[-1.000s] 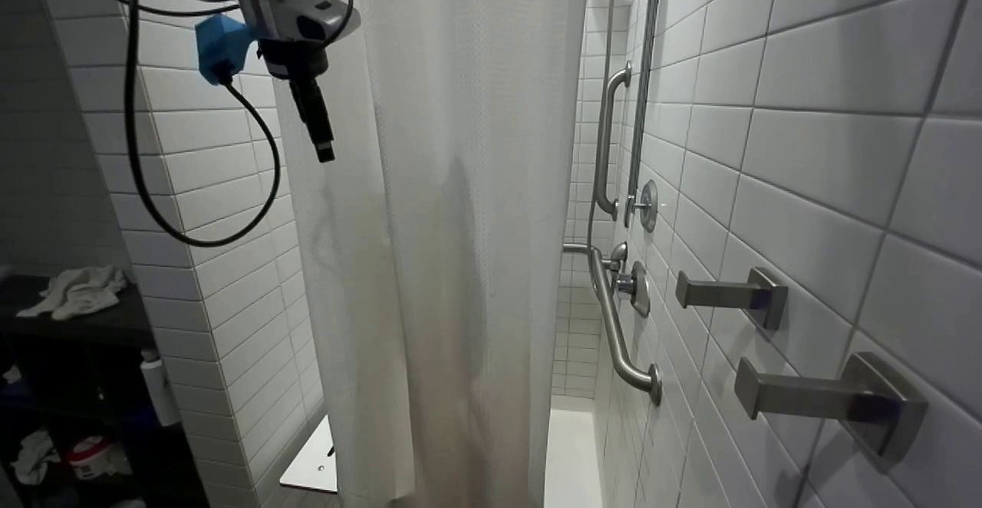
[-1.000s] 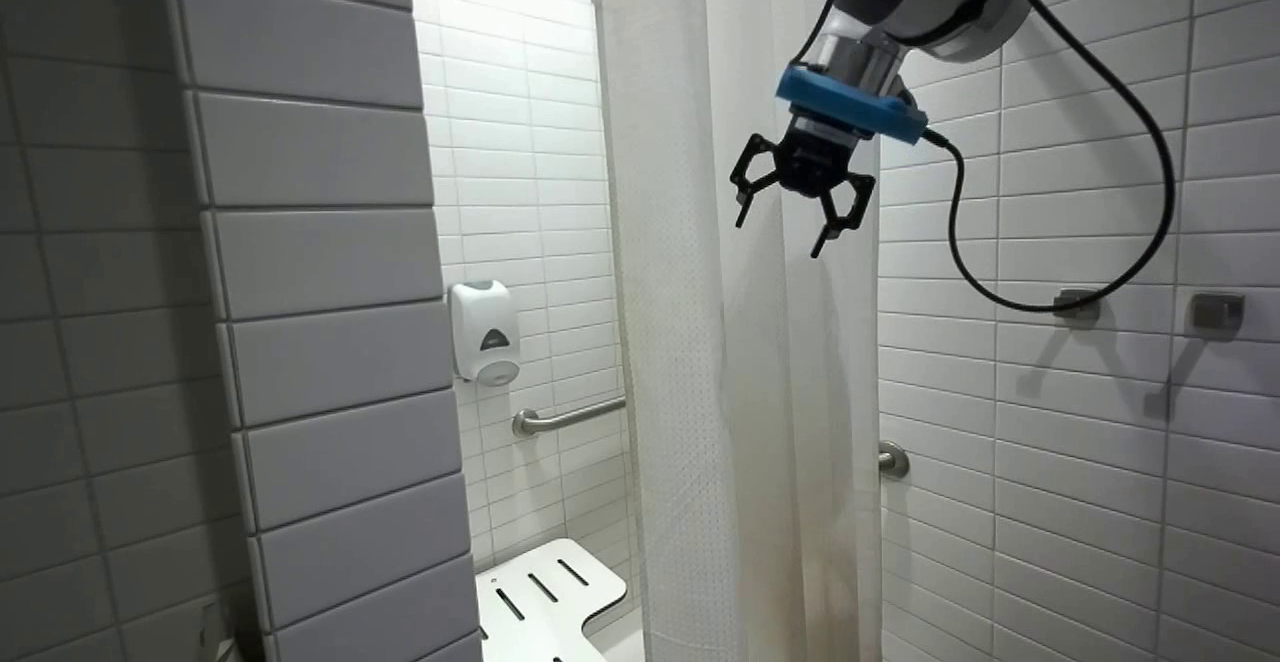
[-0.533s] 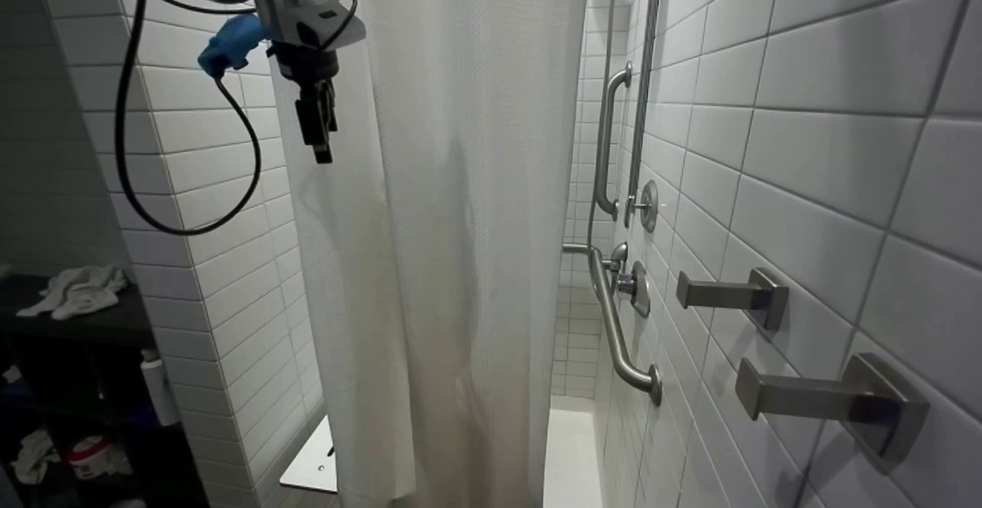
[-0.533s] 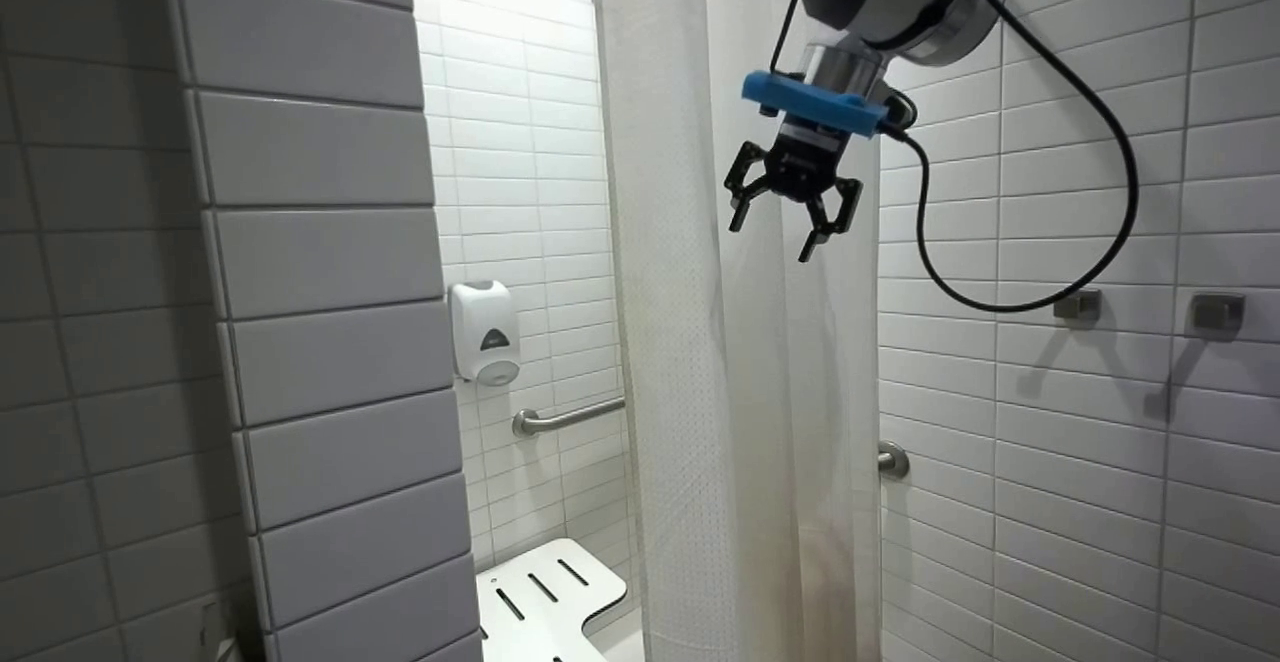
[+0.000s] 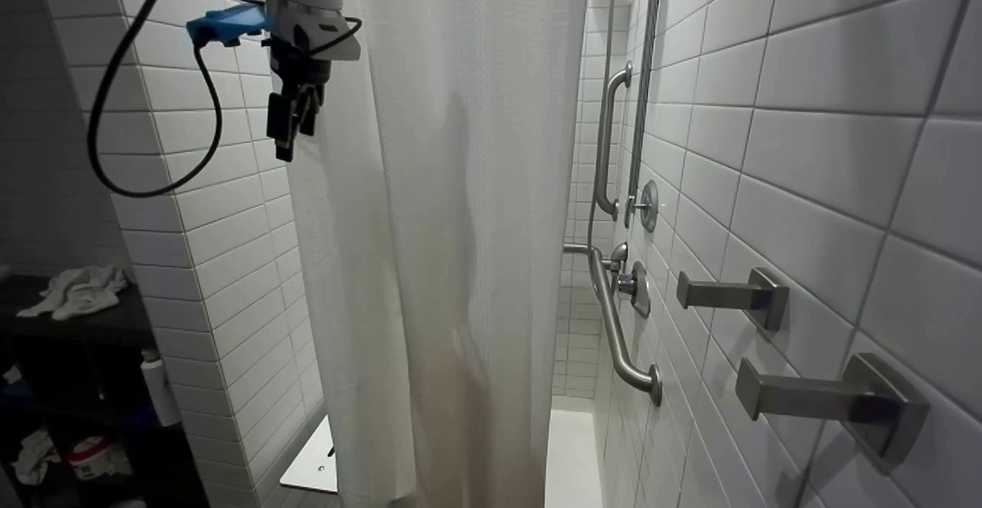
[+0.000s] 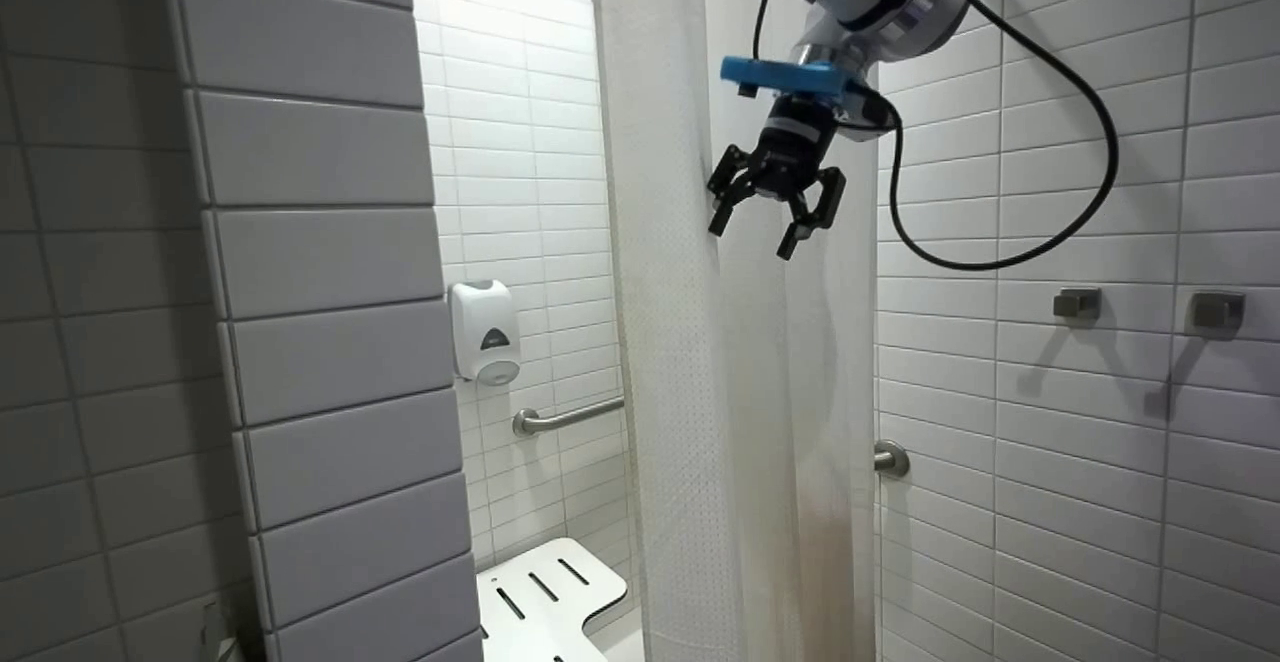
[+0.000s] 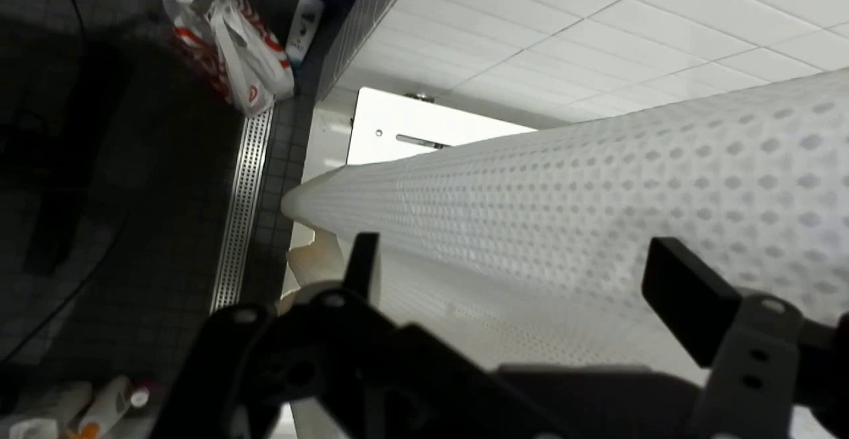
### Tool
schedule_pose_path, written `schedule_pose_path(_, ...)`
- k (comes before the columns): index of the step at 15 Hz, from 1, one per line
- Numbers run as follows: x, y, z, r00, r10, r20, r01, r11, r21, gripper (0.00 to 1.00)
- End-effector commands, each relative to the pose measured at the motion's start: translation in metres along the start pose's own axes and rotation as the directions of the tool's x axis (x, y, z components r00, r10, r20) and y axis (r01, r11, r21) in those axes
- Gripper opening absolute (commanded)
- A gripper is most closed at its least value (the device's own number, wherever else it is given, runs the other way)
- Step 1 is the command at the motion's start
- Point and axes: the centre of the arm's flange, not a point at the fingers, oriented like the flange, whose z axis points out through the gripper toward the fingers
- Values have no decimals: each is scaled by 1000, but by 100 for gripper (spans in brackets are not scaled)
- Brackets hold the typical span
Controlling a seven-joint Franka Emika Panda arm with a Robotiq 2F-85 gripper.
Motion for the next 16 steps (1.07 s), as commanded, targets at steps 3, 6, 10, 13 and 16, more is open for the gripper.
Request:
schedule_pose_path(3, 34, -14, -19, 980, 152, 131, -163, 983, 78, 100)
schedule_pose_path(6, 48, -8, -24, 969, 202, 144, -219, 969, 112, 100)
schedule_pose_path(10, 51, -16, -17, 963, 200, 183, -216, 974, 71, 100)
schedule_pose_path(13, 52, -26, -17, 957, 188, 222, -204, 978, 52, 100)
schedule_pose_path(16, 62, -36, -24, 952, 184, 245, -215, 971, 104, 100)
